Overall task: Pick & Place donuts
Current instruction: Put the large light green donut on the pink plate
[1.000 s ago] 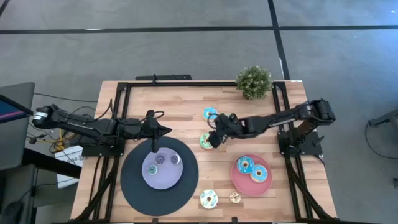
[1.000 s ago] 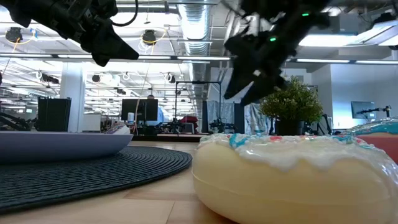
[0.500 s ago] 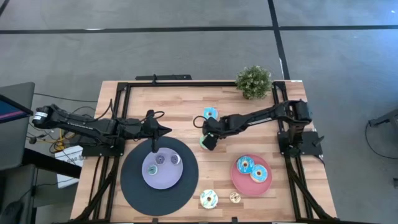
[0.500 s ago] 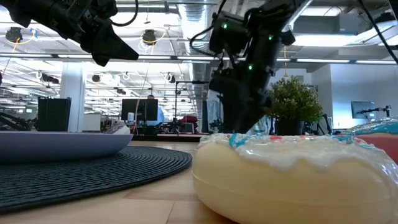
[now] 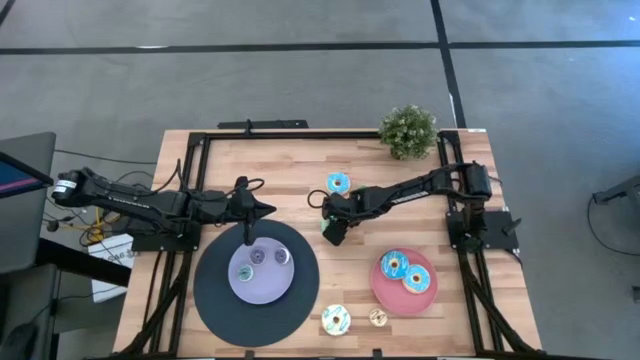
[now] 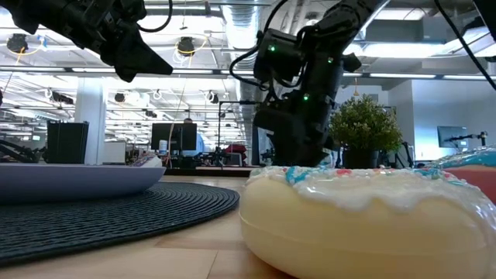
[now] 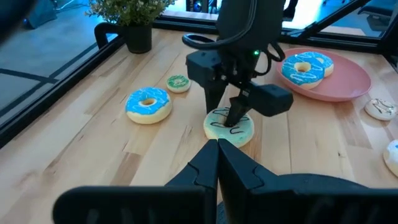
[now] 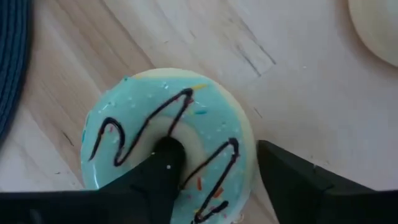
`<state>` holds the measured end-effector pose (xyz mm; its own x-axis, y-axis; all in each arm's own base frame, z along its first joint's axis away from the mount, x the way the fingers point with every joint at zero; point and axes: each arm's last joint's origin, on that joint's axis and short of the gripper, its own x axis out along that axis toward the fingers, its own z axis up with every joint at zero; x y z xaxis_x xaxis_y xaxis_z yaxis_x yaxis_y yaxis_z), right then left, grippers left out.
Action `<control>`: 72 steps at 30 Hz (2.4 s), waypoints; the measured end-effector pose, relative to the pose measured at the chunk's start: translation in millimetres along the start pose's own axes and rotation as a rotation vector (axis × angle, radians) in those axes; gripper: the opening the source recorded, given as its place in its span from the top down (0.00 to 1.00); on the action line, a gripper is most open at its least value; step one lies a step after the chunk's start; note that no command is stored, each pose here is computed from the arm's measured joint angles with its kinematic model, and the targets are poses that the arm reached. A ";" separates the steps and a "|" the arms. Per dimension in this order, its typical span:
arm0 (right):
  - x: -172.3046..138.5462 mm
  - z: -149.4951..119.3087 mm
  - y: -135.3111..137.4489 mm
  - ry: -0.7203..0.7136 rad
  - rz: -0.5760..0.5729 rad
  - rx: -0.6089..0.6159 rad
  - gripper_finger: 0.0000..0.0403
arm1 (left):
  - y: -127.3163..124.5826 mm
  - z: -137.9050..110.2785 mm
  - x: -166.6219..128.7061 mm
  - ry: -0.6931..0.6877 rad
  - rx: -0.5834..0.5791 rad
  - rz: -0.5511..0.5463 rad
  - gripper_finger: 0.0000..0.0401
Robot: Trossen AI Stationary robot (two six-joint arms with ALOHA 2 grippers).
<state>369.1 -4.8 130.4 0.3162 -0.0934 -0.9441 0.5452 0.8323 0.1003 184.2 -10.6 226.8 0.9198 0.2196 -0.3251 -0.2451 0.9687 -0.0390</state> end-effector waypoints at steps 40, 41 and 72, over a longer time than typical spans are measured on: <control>-110.9 -233.7 103.6 0.103 -0.129 0.285 0.73 | -0.1 0.5 0.0 -0.005 -0.025 -0.003 1.00; -106.4 -234.5 104.1 0.113 -0.146 0.284 0.73 | -0.1 0.5 0.0 -0.005 -0.025 -0.003 1.00; -108.7 -233.6 99.6 0.118 -0.193 0.302 0.46 | -0.1 0.4 0.0 -0.004 -0.034 -0.003 1.00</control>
<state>207.6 215.8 169.7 0.1034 -0.1548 -0.9825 0.7957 0.6056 -0.0117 184.4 -10.6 227.2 0.9217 0.2176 -0.3210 -0.2527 0.9649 -0.0716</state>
